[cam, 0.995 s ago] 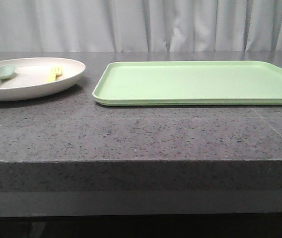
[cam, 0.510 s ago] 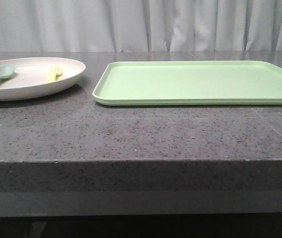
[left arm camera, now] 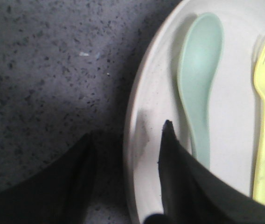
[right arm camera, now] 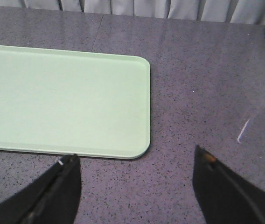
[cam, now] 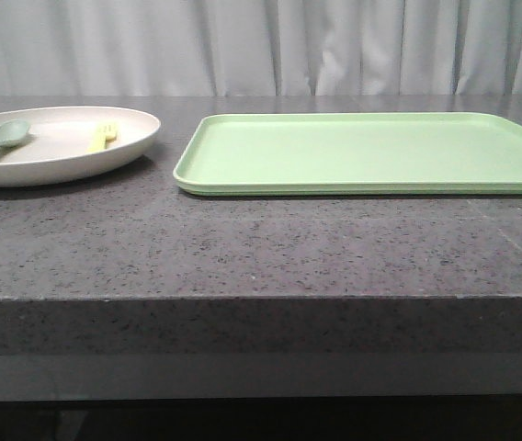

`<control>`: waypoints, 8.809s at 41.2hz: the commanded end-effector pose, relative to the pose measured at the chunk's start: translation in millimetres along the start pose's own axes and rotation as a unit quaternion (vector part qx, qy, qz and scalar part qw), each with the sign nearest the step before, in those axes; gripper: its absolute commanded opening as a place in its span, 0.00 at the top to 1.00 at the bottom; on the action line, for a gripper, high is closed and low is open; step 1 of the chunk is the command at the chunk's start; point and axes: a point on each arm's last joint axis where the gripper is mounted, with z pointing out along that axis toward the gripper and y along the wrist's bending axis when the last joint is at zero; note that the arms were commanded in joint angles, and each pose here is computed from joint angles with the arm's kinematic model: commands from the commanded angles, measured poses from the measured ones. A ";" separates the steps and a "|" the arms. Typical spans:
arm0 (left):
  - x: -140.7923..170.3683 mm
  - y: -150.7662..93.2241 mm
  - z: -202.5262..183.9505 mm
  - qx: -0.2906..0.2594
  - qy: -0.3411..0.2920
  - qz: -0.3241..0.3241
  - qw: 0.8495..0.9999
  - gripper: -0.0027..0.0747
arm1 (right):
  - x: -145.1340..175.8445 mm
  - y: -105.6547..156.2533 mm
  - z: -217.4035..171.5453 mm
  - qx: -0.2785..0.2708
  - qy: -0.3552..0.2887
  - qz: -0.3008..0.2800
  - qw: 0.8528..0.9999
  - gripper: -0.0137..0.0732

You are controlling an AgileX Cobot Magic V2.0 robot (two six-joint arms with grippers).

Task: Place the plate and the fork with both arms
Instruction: 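Grasp the cream plate rim with the left gripper, then lift the plate with the left gripper and carry it over the tray, then lower the plate onto the tray, open the left gripper and withdraw, then move the right gripper above the yellow fork on the plate, then lower the right gripper and grasp the yellow fork, then lift the fork with the right gripper and move it beside the plate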

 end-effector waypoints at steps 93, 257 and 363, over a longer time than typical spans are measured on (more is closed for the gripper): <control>0.1 -281.3 59.0 0.111 0.039 0.120 0.986 0.99 | -15.3 -0.4 -3.3 0.003 -0.046 -0.008 0.999 0.23; 249.1 -164.8 -184.2 0.135 -0.140 0.463 0.865 0.65 | -98.0 85.5 122.5 -0.210 0.245 -0.020 0.946 0.25; 248.8 -165.0 -184.3 0.135 -0.142 0.462 0.865 0.65 | -116.3 79.6 284.9 -0.024 0.389 0.040 0.920 0.73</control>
